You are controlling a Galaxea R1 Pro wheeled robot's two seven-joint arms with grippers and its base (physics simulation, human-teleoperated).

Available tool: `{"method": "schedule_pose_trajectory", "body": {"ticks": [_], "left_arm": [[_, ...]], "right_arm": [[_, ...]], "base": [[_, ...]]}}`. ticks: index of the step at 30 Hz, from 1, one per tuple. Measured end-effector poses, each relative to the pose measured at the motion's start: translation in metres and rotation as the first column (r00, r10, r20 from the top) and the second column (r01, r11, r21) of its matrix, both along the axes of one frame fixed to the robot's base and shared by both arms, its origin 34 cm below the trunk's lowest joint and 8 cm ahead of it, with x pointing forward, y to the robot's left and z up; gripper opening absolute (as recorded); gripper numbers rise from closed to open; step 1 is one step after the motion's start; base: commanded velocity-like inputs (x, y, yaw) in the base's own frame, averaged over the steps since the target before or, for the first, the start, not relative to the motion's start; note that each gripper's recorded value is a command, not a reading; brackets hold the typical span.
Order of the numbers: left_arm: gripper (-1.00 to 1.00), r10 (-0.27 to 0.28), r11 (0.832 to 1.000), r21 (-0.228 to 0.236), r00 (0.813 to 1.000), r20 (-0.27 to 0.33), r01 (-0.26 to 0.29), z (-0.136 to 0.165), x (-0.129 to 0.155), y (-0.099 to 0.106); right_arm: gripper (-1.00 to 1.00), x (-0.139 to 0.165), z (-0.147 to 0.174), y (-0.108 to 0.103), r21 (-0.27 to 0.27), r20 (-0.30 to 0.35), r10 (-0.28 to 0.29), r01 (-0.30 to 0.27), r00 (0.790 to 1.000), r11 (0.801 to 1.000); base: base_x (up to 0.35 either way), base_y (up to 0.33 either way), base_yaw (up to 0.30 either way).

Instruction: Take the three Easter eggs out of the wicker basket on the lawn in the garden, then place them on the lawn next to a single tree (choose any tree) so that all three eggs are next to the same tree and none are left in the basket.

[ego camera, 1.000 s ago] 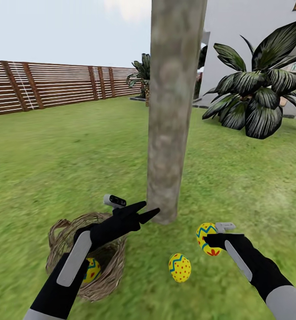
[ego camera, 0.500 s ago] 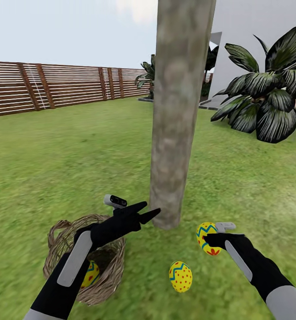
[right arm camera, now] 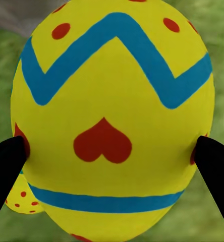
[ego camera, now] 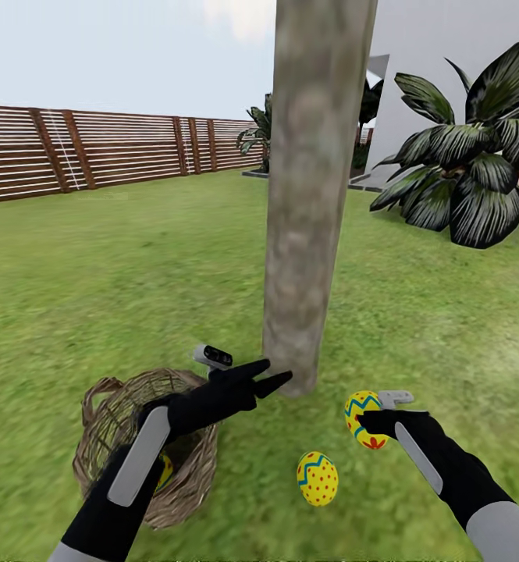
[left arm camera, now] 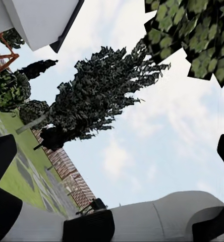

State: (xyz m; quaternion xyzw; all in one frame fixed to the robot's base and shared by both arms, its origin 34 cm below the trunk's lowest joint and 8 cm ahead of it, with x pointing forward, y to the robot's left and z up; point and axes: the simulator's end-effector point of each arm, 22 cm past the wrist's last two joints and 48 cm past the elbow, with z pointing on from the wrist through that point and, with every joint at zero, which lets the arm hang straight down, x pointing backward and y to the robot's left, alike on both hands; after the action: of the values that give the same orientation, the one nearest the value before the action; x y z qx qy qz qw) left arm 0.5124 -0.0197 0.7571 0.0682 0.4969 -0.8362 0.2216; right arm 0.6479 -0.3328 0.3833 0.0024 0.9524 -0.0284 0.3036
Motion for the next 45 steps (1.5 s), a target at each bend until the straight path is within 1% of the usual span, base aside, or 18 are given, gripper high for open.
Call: {"method": "schedule_pose_trajectory", "body": {"ticks": [10, 13, 15, 18, 21, 23, 24, 26, 27, 28, 31, 34, 36, 38, 39, 41, 42, 45], "left_arm": [[1.0, -0.046, 0.999, 0.003, 0.999, -0.024, 0.046, -0.018, -0.007, -0.015], [1.0, -0.046, 0.999, 0.004, 0.998, -0.037, 0.046, -0.024, -0.004, -0.015], [1.0, -0.046, 0.999, 0.003, 0.998, -0.045, 0.046, -0.028, -0.002, -0.015], [1.0, -0.046, 0.999, 0.003, 0.997, -0.057, 0.046, -0.034, 0.0, -0.015], [1.0, -0.046, 0.999, 0.004, 0.997, -0.07, 0.046, -0.039, 0.003, -0.015], [1.0, -0.045, 0.999, 0.004, 0.996, -0.078, 0.046, -0.043, 0.005, -0.015], [1.0, -0.045, 0.999, 0.003, 0.996, -0.082, 0.046, -0.045, 0.006, -0.015], [1.0, -0.045, 0.999, 0.003, 0.995, -0.09, 0.046, -0.049, 0.007, -0.015], [1.0, -0.045, 0.999, 0.003, 0.995, -0.094, 0.046, -0.051, 0.008, -0.015], [1.0, -0.045, 0.999, 0.003, 0.994, -0.098, 0.046, -0.053, 0.009, -0.015], [1.0, -0.045, 0.999, 0.002, 0.993, -0.11, 0.046, -0.058, 0.011, -0.015], [1.0, -0.045, 0.999, 0.002, 0.991, -0.122, 0.046, -0.064, 0.014, -0.015], [1.0, -0.045, 0.999, 0.001, 0.99, -0.131, 0.046, -0.068, 0.015, -0.015], [1.0, -0.045, 0.999, 0.001, 0.989, -0.139, 0.046, -0.072, 0.017, -0.015], [1.0, -0.045, 0.999, 0.001, 0.989, -0.143, 0.046, -0.074, 0.018, -0.015], [1.0, -0.046, 0.999, 0.0, 0.988, -0.151, 0.046, -0.078, 0.019, -0.015], [1.0, -0.045, 0.999, 0.0, 0.987, -0.155, 0.046, -0.08, 0.02, -0.015], [1.0, -0.045, 0.999, 0.0, 0.985, -0.168, 0.046, -0.086, 0.022, -0.015]], "right_arm": [[-1.0, -0.011, -0.031, -0.003, -0.005, -0.053, -0.005, 0.005, 0.999, 1.0], [-1.0, -0.021, -0.053, -0.013, -0.01, -0.085, -0.032, 0.031, 0.996, 0.999], [-1.0, -0.026, -0.072, -0.019, -0.014, -0.077, -0.059, 0.058, 0.995, 0.998], [-1.0, -0.034, -0.099, -0.029, -0.025, -0.048, -0.097, 0.096, 0.994, 0.995], [-1.0, -0.035, -0.112, -0.028, -0.027, -0.002, -0.105, 0.105, 0.994, 0.994], [-1.0, -0.038, -0.119, -0.029, -0.043, 0.013, -0.095, 0.096, 0.995, 0.994], [-1.0, -0.037, -0.121, -0.031, -0.061, 0.038, -0.082, 0.084, 0.996, 0.995], [-1.0, -0.023, -0.113, -0.032, -0.089, 0.132, -0.047, 0.059, 0.99, 0.994], [-1.0, -0.02, -0.112, -0.032, -0.1, 0.162, -0.034, 0.051, 0.986, 0.994], [-1.0, -0.024, -0.116, -0.034, -0.111, 0.166, -0.027, 0.046, 0.986, 0.993], [-1.0, -0.028, -0.128, -0.014, -0.105, 0.154, -0.002, 0.019, 0.988, 0.994], [-1.0, -0.029, -0.133, -0.009, -0.122, 0.153, 0.03, -0.011, 0.988, 0.992], [-1.0, -0.032, -0.139, -0.009, -0.123, 0.141, 0.027, -0.009, 0.99, 0.992], [-1.0, -0.039, -0.147, -0.014, -0.137, 0.115, 0.006, 0.01, 0.993, 0.991], [-1.0, -0.047, -0.154, -0.017, -0.163, 0.086, -0.021, 0.035, 0.996, 0.986], [-1.0, -0.054, -0.169, -0.022, -0.211, 0.007, -0.062, 0.062, 0.998, 0.975], [-1.0, -0.061, -0.177, -0.033, -0.242, -0.044, -0.082, 0.069, 0.996, 0.968], [-1.0, -0.067, -0.186, -0.04, -0.261, -0.086, -0.098, 0.073, 0.991, 0.962]], "base": [[0.0, 0.0, 0.0], [0.0, 0.0, 0.0], [0.0, 0.0, 0.0], [0.0, 0.0, 0.0], [0.0, 0.0, 0.0], [0.0, 0.0, 0.0], [0.0, 0.0, 0.0], [0.0, 0.0, 0.0], [0.0, 0.0, 0.0], [0.0, 0.0, 0.0], [0.0, 0.0, 0.0], [0.0, 0.0, 0.0], [0.0, 0.0, 0.0], [0.0, 0.0, 0.0], [0.0, 0.0, 0.0], [0.0, 0.0, 0.0], [0.0, 0.0, 0.0], [0.0, 0.0, 0.0]]}}
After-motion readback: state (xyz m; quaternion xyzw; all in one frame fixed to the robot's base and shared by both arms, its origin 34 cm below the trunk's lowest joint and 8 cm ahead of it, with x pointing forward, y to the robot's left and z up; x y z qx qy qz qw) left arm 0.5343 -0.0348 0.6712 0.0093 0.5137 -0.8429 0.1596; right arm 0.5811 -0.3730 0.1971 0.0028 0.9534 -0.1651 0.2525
